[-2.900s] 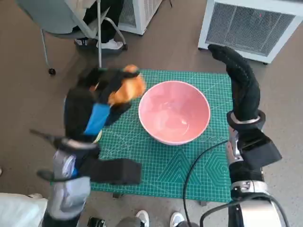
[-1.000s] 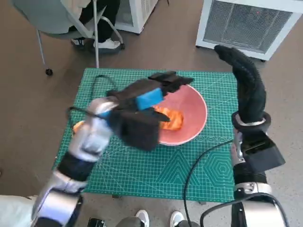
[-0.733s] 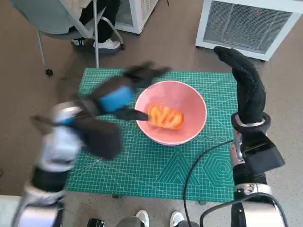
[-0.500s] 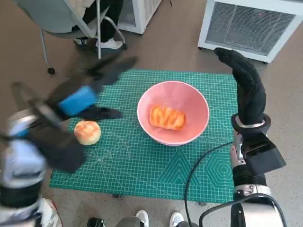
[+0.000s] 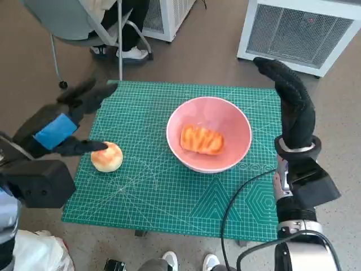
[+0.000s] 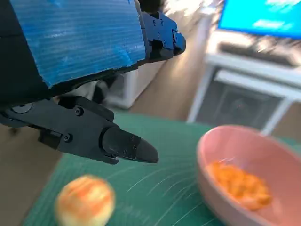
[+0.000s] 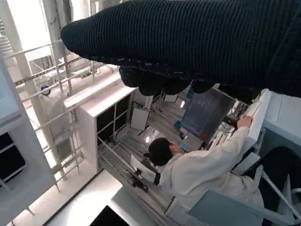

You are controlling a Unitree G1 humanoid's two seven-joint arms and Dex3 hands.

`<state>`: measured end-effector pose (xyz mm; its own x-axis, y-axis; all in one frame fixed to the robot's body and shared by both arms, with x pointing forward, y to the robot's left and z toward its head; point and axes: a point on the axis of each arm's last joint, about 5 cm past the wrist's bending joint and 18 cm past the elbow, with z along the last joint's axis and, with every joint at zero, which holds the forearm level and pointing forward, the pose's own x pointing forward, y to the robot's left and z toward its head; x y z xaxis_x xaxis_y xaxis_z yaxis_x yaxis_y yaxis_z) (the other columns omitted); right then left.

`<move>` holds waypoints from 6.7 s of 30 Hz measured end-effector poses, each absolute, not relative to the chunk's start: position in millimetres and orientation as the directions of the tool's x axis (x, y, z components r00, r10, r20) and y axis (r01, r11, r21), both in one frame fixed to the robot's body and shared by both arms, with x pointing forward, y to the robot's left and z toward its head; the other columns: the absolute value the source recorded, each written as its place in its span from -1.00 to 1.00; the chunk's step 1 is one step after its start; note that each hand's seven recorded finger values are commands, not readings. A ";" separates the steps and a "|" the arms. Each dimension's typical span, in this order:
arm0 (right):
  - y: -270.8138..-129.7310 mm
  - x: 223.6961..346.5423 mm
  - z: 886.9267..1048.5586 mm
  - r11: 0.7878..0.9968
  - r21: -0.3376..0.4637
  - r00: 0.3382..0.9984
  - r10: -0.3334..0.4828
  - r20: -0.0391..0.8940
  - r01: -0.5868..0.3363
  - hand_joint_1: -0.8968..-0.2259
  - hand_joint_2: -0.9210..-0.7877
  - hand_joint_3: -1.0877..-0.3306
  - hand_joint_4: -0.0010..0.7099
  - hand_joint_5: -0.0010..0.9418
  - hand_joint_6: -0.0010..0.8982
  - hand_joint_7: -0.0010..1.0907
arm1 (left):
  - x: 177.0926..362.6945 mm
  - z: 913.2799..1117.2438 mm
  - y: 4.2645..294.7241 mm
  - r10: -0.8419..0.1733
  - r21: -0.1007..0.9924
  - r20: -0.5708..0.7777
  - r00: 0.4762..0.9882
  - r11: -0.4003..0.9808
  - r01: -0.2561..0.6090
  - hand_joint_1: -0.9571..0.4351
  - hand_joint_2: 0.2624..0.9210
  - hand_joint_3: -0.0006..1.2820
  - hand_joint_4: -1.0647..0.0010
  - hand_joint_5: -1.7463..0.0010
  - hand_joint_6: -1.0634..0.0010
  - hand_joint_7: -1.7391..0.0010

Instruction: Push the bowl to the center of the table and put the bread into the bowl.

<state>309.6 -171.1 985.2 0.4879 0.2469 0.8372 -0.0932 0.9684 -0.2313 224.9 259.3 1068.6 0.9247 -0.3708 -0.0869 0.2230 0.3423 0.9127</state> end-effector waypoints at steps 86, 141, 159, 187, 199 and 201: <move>-172.3 314.0 990.4 0.957 -0.266 0.496 0.287 0.820 -0.113 -0.03 -1.00 -0.16 0.00 -1.00 -0.54 -0.41 | 264.6 1077.0 200.6 -0.439 0.911 0.219 0.871 0.412 -0.021 0.38 0.98 -0.98 -0.51 -0.16 -0.23 -0.34; -177.5 312.1 996.9 0.968 -0.240 0.470 0.246 0.848 -0.073 -0.03 -1.00 -0.17 0.01 -0.99 -0.56 -0.41 | 322.5 1040.6 126.4 -0.719 0.734 0.218 0.660 0.567 0.375 -0.34 1.00 -0.75 0.93 0.98 0.84 0.72; -175.5 313.9 1016.1 0.977 -0.190 0.446 0.214 0.869 -0.097 -0.09 -1.00 -0.14 0.05 -0.99 -0.51 -0.40 | 299.7 1025.4 130.8 -0.400 0.262 0.699 0.593 0.915 0.308 -0.38 1.00 -0.21 0.68 0.99 0.98 0.46; -167.6 310.3 1038.5 0.972 -0.171 0.417 0.224 0.881 -0.163 -0.08 -1.00 -0.10 0.06 -0.99 -0.50 -0.37 | 291.7 1020.9 131.5 -0.343 0.113 0.744 0.574 0.911 0.397 -0.37 1.00 -0.19 0.74 0.99 1.00 0.42; -168.9 309.4 1037.8 0.967 -0.209 0.420 0.251 0.872 -0.145 -0.08 -1.00 -0.10 0.06 -0.99 -0.51 -0.36 | 290.3 1020.2 129.5 -0.343 0.101 0.748 0.568 0.905 0.413 -0.36 1.00 -0.20 0.76 1.00 1.00 0.42; -168.9 309.3 1037.8 0.967 -0.212 0.419 0.254 0.872 -0.143 -0.08 -1.00 -0.10 0.06 -0.99 -0.51 -0.36 | 290.1 1019.9 128.9 -0.341 0.098 0.749 0.568 0.905 0.414 -0.36 1.00 -0.20 0.77 1.00 1.00 0.42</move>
